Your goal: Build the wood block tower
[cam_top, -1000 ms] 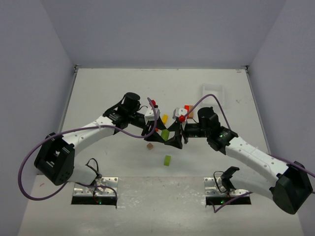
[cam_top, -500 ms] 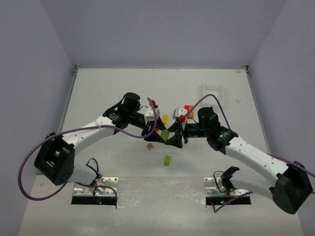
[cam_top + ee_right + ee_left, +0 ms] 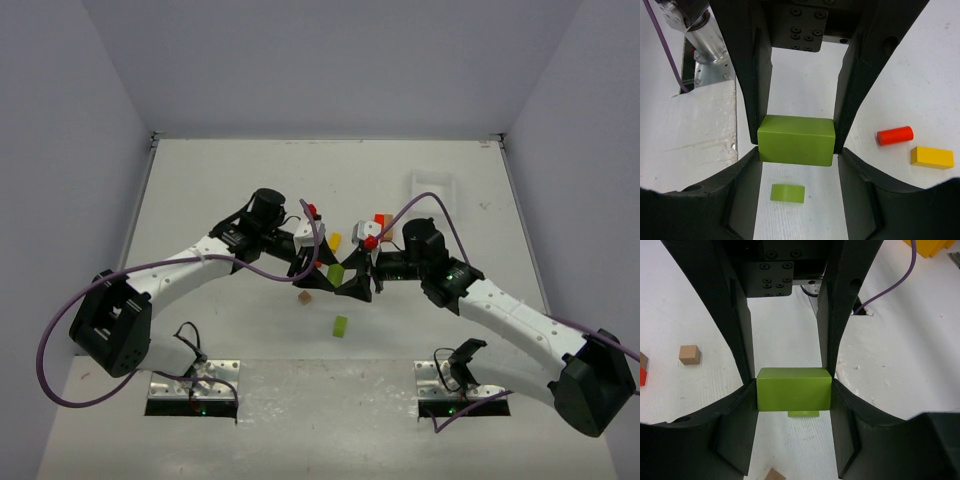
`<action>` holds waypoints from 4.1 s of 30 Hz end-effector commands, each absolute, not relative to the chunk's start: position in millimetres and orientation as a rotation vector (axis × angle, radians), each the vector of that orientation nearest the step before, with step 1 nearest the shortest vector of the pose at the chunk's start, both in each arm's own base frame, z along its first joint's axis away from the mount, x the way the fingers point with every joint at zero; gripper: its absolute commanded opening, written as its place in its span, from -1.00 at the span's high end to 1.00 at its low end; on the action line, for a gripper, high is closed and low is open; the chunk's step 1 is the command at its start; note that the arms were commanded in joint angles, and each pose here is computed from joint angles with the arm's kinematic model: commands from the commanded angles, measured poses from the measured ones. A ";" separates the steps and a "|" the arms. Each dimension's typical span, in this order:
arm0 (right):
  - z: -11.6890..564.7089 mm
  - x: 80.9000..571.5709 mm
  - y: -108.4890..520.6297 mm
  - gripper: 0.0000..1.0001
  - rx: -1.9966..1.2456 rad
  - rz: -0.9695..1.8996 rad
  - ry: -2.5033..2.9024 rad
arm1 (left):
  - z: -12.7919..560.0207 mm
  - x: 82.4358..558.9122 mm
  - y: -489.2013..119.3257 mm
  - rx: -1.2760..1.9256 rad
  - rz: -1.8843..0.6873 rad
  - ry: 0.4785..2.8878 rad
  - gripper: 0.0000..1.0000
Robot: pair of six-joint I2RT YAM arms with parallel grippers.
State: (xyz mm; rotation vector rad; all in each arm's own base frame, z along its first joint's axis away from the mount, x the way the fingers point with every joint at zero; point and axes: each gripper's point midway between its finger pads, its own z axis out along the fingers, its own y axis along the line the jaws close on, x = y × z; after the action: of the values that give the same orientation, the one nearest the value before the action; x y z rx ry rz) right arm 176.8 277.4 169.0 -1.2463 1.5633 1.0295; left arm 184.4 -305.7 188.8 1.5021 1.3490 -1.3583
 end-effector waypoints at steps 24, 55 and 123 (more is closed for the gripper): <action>171.1 174.4 274.8 1.00 -1.281 1.041 1.706 | 237.2 256.4 -286.0 1.161 -1.176 1.439 -1.00; 61.6 207.1 189.0 0.99 -0.720 0.387 2.611 | 230.6 270.1 -181.7 0.154 -0.833 1.721 -1.00; 8.0 237.5 188.7 0.02 -0.537 0.224 2.625 | 236.9 255.9 -158.9 0.125 -0.747 1.667 -1.00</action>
State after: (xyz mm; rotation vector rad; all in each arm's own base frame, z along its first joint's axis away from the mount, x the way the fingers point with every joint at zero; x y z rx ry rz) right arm 220.3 178.5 -4.2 -0.5642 2.6818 0.2211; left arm 255.3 -161.9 226.3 0.1251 1.7124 -0.7526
